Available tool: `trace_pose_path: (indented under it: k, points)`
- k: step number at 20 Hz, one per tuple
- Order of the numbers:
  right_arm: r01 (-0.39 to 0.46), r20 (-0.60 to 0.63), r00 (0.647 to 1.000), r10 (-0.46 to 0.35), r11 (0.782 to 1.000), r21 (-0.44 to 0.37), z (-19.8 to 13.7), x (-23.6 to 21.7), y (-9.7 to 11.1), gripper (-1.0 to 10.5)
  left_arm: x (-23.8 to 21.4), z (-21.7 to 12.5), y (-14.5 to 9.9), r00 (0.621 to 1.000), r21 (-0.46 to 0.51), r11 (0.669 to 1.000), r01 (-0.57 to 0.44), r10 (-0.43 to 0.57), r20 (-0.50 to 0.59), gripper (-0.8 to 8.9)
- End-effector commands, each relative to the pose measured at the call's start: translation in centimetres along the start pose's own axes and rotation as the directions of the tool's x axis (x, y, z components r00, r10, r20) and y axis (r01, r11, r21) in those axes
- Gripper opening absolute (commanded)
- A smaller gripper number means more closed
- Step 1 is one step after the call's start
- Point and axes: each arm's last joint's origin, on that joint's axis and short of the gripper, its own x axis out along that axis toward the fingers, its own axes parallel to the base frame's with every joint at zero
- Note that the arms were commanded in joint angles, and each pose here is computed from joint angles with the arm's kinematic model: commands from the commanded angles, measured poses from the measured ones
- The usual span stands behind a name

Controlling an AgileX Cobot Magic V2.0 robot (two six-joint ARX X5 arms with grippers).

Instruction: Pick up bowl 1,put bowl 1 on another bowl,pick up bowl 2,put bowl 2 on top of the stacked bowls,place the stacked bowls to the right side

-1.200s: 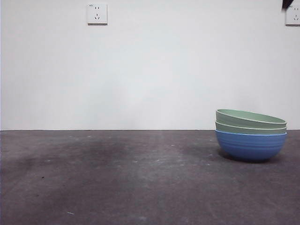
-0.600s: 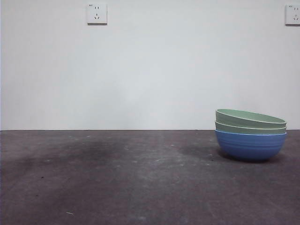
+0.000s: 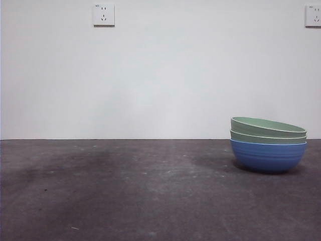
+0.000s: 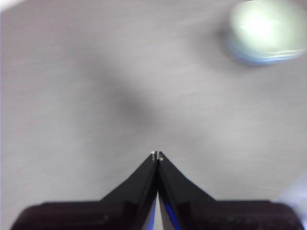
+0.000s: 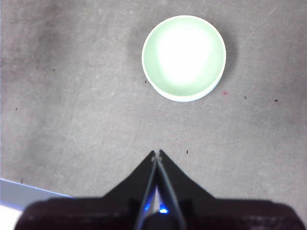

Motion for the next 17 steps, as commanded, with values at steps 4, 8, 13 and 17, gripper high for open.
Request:
trace_pose_path:
  k: [4,8,13,17]
  points:
    - [0.003,-0.018,1.000,-0.003,1.000,0.009,-0.2,0.1,0.0,0.0,-3.6,-0.6,1.6,0.973,-0.028,0.993,-0.119,0.122,0.194,-0.03]
    - [0.003,-0.018,1.000,-0.003,1.000,0.009,-0.2,0.1,0.0,0.0,-8.3,-2.1,3.4,0.798,-0.154,0.966,-0.208,0.259,0.544,-0.03]
    - [0.003,-0.018,1.000,-0.003,1.000,0.009,-0.2,0.1,0.0,0.0,-7.3,-9.0,3.3,0.508,-0.325,0.864,-0.384,0.491,0.708,-0.03]
    - [0.003,-0.018,1.000,-0.003,1.000,0.009,-0.2,0.1,0.0,0.0,-1.0,-15.8,2.5,0.497,-0.363,0.829,-0.425,0.549,0.672,-0.03]
